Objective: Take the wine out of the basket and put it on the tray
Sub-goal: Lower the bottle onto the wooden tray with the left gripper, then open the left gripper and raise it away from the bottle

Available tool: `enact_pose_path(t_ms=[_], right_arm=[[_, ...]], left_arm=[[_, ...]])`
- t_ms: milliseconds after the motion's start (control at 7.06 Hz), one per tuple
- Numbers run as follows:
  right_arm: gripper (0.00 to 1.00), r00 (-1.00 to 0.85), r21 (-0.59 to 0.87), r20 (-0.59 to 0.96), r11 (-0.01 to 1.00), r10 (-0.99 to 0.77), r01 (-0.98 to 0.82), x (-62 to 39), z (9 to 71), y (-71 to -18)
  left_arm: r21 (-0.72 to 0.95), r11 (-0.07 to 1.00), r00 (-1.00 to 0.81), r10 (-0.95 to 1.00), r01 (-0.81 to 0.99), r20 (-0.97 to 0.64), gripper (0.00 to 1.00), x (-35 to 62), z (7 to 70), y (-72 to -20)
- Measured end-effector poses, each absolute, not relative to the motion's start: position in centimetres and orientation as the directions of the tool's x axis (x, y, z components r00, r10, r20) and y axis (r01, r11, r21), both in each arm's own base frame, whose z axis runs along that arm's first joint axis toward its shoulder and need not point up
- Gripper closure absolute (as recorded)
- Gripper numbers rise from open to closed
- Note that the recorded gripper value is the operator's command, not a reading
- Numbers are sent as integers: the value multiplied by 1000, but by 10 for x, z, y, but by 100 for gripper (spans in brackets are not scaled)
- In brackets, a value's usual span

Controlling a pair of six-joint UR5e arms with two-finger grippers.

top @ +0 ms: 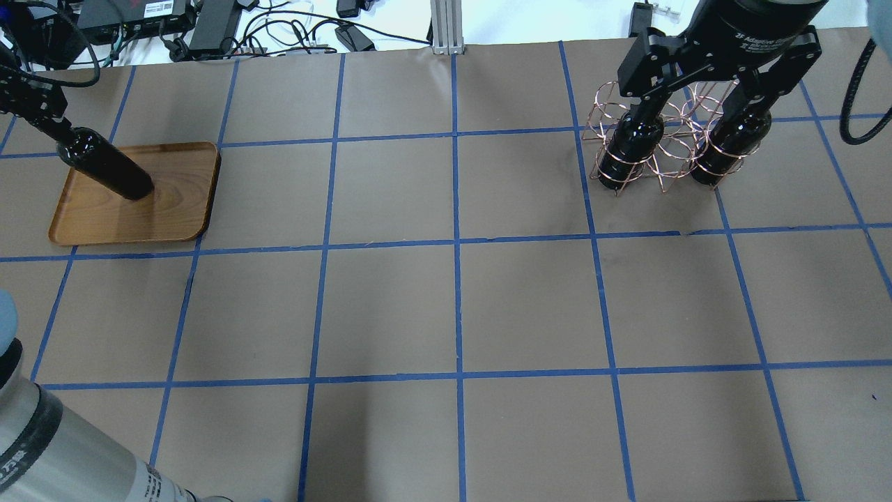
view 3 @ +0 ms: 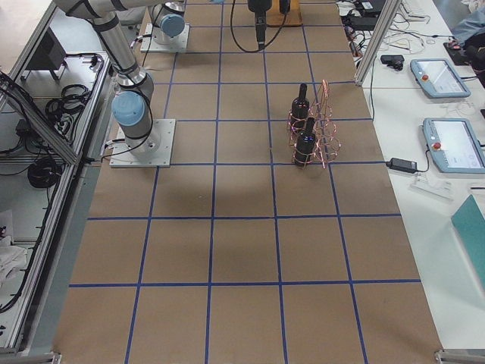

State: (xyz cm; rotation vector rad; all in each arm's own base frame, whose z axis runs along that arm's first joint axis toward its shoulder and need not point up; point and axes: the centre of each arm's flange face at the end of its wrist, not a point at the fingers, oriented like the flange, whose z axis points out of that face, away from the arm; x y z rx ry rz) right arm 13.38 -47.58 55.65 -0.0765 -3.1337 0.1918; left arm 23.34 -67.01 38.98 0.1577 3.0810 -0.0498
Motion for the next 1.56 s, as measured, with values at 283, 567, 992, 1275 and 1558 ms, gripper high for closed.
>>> enact_pose_path(t_ms=[283,567,992,1275,1558], right_arm=[[0,-999,-123,-1,991,46,46,134,557,-476],[0,-999,-122,-1,991,45,45,134,557,-476],[0,-999,-126,-1,991,45,45,134,557,-476],[0,-999,-125,-2,991,45,45,134,557,-477],[0,-999,-127,-3,991,45,45,134,557,-477]], left_arm=[[-24,992,-992,119,120,-53,0,238,387,-668],[-27,992,-991,123,125,-55,0,240,390,-665],[-36,993,-993,114,115,-41,0,225,417,-653],[-3,998,-998,58,59,-14,0,180,460,-628],[-3,1000,-1000,30,30,0,0,106,487,-600]])
